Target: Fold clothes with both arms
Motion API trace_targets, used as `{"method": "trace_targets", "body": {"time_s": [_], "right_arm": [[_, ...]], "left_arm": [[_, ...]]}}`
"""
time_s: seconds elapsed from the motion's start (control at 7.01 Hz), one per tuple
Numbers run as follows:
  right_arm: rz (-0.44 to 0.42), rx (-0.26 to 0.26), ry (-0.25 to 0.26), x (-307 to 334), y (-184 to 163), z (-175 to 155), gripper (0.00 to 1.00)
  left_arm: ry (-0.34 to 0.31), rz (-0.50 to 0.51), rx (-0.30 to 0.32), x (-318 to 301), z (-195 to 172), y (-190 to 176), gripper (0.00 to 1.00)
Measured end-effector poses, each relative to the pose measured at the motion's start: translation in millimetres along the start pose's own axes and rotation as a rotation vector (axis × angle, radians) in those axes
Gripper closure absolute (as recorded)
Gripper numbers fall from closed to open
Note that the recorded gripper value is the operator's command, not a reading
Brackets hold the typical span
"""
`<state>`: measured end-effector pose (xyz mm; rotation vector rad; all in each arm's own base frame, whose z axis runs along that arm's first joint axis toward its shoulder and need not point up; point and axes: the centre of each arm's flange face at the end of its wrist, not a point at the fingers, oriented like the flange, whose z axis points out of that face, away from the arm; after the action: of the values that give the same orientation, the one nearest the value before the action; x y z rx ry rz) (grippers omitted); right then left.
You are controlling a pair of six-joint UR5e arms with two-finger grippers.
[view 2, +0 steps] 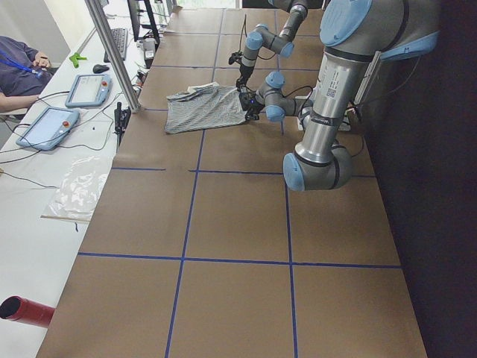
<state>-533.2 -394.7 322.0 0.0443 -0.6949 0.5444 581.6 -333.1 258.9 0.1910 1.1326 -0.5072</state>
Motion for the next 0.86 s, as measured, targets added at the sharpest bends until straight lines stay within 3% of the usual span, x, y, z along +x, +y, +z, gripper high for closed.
{"method": "trace_targets", "body": {"time_s": [0.43,0.71,0.86], "right_arm": [[-0.005,-0.004,0.005,-0.3,4.6,2.5,0.34],[-0.008,-0.006,0.009,0.8,7.2,4.0,0.42],[-0.010,-0.007,0.010,1.2,8.4,4.6,0.72]], "left_arm": [[0.001,0.001,-0.001,0.8,-0.3,0.2,1.00],[0.002,0.001,-0.001,1.1,-0.5,0.2,1.00],[0.002,0.001,-0.001,1.3,-0.7,0.2,1.00]]}}
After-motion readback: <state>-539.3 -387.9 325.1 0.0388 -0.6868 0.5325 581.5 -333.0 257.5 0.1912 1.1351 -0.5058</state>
